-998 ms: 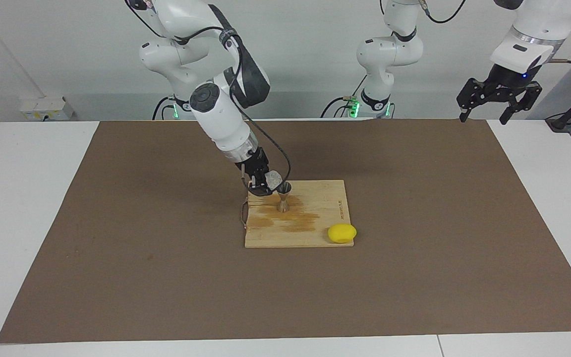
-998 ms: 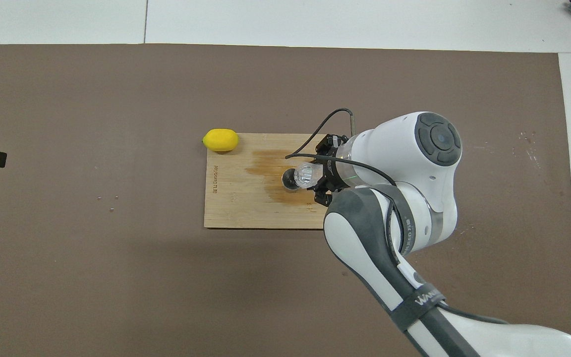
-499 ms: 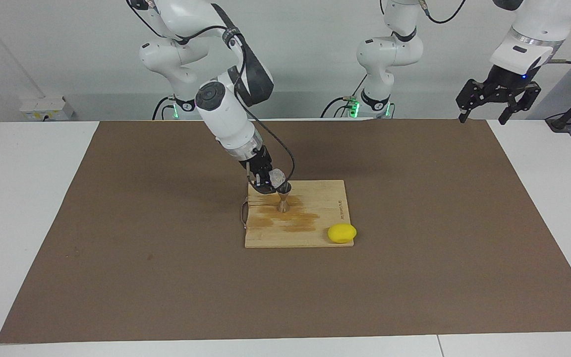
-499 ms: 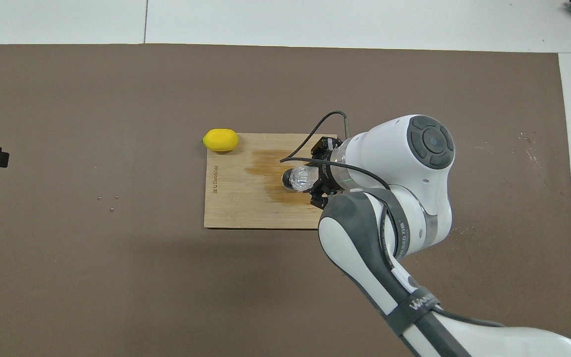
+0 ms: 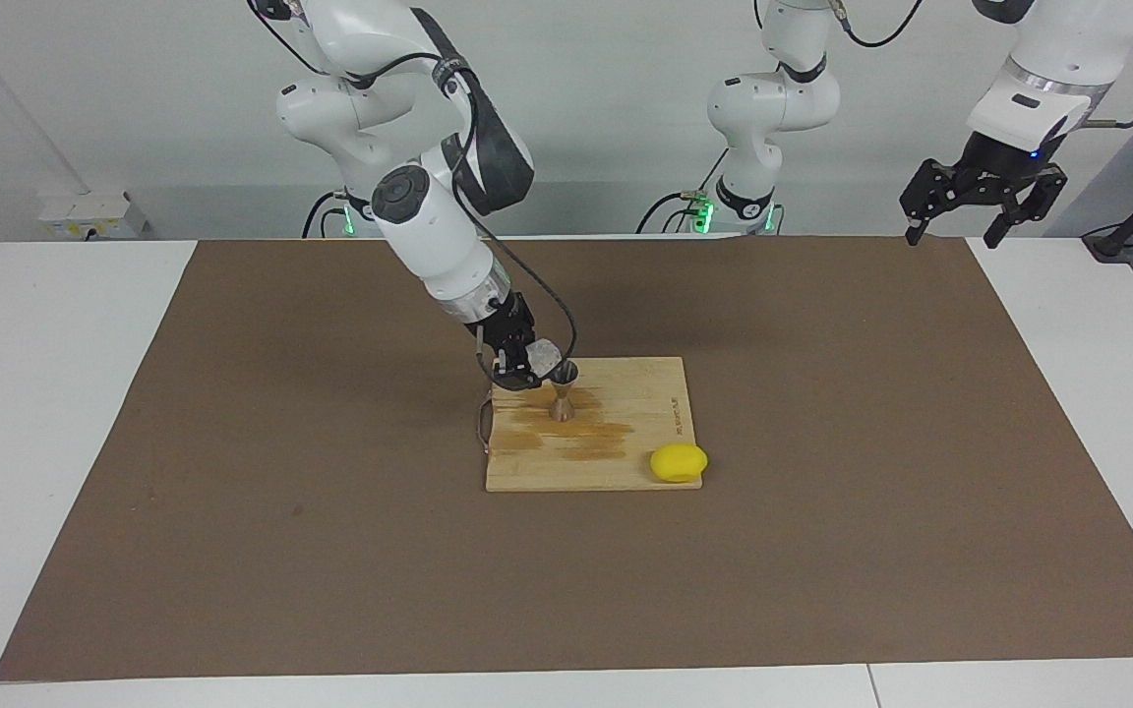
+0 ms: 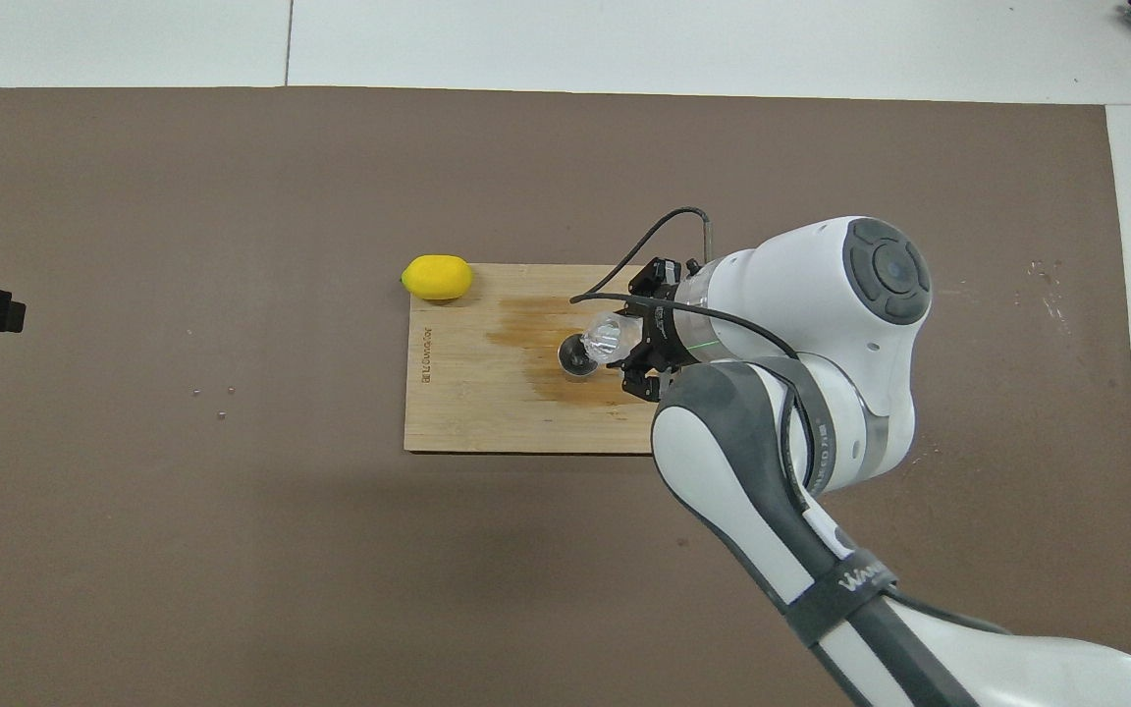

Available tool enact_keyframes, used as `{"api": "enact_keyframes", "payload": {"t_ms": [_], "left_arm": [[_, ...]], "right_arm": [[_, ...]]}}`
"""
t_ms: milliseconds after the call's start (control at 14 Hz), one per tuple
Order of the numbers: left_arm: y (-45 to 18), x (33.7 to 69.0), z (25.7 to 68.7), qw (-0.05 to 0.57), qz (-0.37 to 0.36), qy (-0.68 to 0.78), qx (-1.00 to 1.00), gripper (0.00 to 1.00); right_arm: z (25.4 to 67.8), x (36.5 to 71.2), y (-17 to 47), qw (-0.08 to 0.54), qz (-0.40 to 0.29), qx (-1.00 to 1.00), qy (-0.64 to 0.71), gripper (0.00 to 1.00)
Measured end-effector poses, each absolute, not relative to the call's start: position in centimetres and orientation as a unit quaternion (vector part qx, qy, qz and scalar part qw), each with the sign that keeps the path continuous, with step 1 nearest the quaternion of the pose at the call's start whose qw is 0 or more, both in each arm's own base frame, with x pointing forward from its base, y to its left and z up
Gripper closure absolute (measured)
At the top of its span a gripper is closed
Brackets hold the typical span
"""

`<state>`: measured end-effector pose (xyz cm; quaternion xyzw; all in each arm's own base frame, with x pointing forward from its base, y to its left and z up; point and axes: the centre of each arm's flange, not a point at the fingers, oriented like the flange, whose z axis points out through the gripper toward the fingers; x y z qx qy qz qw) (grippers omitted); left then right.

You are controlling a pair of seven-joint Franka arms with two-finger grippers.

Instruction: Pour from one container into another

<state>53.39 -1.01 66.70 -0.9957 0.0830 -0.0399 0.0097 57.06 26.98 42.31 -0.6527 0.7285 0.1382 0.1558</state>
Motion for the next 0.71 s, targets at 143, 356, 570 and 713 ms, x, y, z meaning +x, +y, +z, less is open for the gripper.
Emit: {"api": "enact_keyframes", "payload": {"t_ms": [143, 356, 570, 713], "left_arm": [[-1.0, 53.4, 66.6, 0.01, -0.039, 0.082, -0.996, 0.0], [-1.0, 53.4, 66.5, 0.009, -0.038, 0.08, -0.996, 0.0], [-1.0, 53.4, 66.5, 0.009, -0.038, 0.08, -0.996, 0.0], [-1.0, 53.4, 66.5, 0.009, -0.038, 0.08, -0.996, 0.0]], "right_arm": [[42.7, 57.3, 26.6, 0.167, 0.15, -0.644, 0.731, 0.48], [43.0, 57.3, 26.8, 0.194, 0.184, -0.639, 0.721, 0.48], [43.5, 57.7, 25.3, 0.226, 0.207, -0.632, 0.712, 0.48], [44.0, 58.1, 23.7, 0.251, 0.221, -0.623, 0.707, 0.48]]}}
